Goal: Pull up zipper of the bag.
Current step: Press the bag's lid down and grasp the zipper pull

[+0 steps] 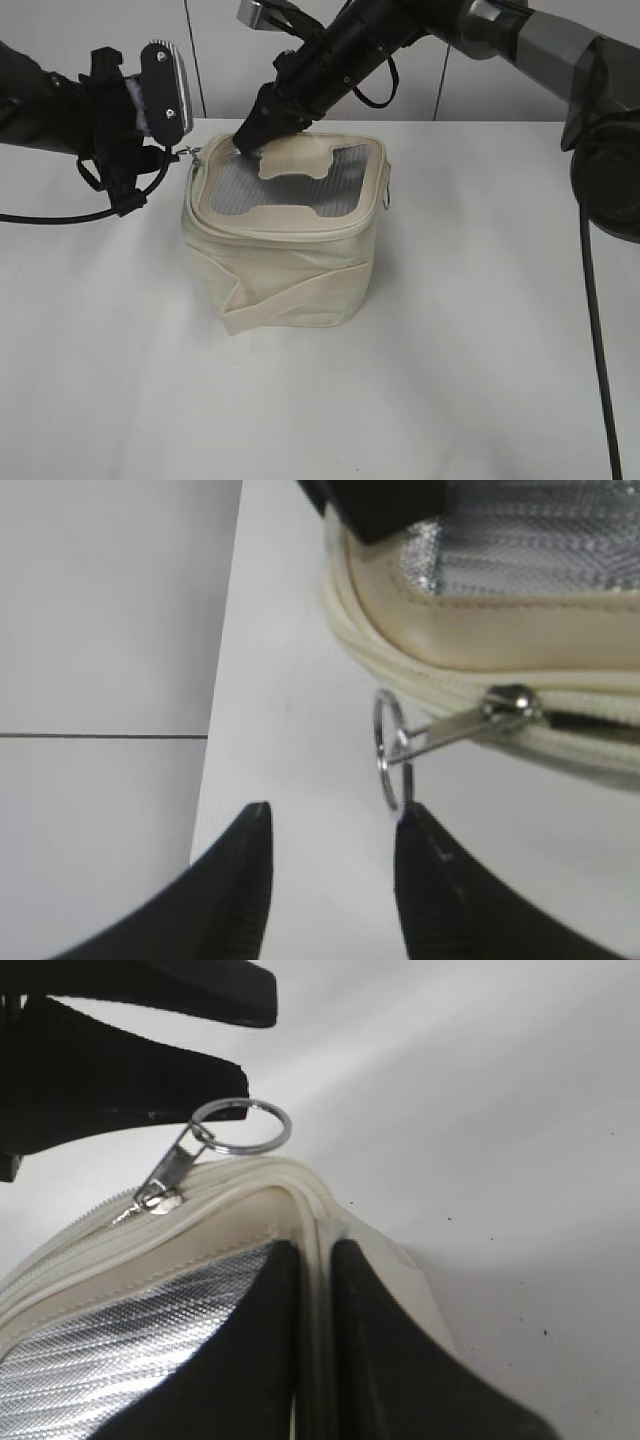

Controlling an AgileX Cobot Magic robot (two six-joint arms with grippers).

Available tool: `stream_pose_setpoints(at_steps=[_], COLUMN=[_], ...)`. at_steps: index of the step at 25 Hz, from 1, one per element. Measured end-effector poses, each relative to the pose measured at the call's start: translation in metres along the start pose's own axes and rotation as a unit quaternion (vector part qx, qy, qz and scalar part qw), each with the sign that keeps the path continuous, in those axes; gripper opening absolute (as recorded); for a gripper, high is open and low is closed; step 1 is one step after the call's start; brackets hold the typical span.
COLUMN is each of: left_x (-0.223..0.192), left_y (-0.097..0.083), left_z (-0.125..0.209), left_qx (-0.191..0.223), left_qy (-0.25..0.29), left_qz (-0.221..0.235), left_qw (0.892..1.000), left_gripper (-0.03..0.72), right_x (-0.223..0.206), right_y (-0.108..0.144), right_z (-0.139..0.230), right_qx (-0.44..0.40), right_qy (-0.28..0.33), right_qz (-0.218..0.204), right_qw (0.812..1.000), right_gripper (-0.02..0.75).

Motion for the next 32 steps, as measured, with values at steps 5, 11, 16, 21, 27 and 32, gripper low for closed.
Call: stream_pose_setpoints(at_steps=[5, 11, 16, 21, 27, 32], left_x=[0.0, 0.001, 0.0, 0.0, 0.0, 0.0], left_y=[0.012, 0.013, -0.004, -0.014, -0.015, -0.015], left_z=[0.006, 0.007, -0.006, -0.016, -0.017, -0.017], left_qx=[-0.003, -0.003, -0.011, -0.003, 0.004, 0.005], left_qy=[0.014, 0.016, -0.006, -0.021, -0.023, -0.023], left_qz=[-0.03, -0.034, 0.006, 0.028, 0.03, 0.03], left_qw=[0.999, 0.999, 1.0, 0.999, 0.999, 0.999], left_gripper=[0.312, 0.307, 0.302, 0.302, 0.302, 0.29], right_x=[0.0, 0.0, 0.0, 0.0, 0.0, 0.0], right_y=[0.0, 0.0, 0.0, 0.0, 0.0, 0.0], right_z=[0.0, 0.0, 0.0, 0.0, 0.0, 0.0], right_qx=[-0.001, -0.002, -0.002, -0.002, -0.002, -0.002], right_qy=[0.0, 0.0, 0.0, 0.0, 0.0, 0.0], right_qz=[0.0, 0.0, 0.0, 0.0, 0.0, 0.0], right_qw=[1.0, 1.0, 1.0, 1.0, 1.0, 1.0], right_gripper=[0.075, 0.075, 0.075, 0.075, 0.075, 0.075])
Point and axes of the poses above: a point on each arm's last joint axis where the gripper is mounted, x pointing back along that axis away from the gripper, y along the wrist's bending axis when the last joint is at zero, z = x × y, the point moved 10 cm from there along -x, pointing out along that axis toward the gripper, and after that the axes turned 2 degrees about -x, right-handed, at the moved point
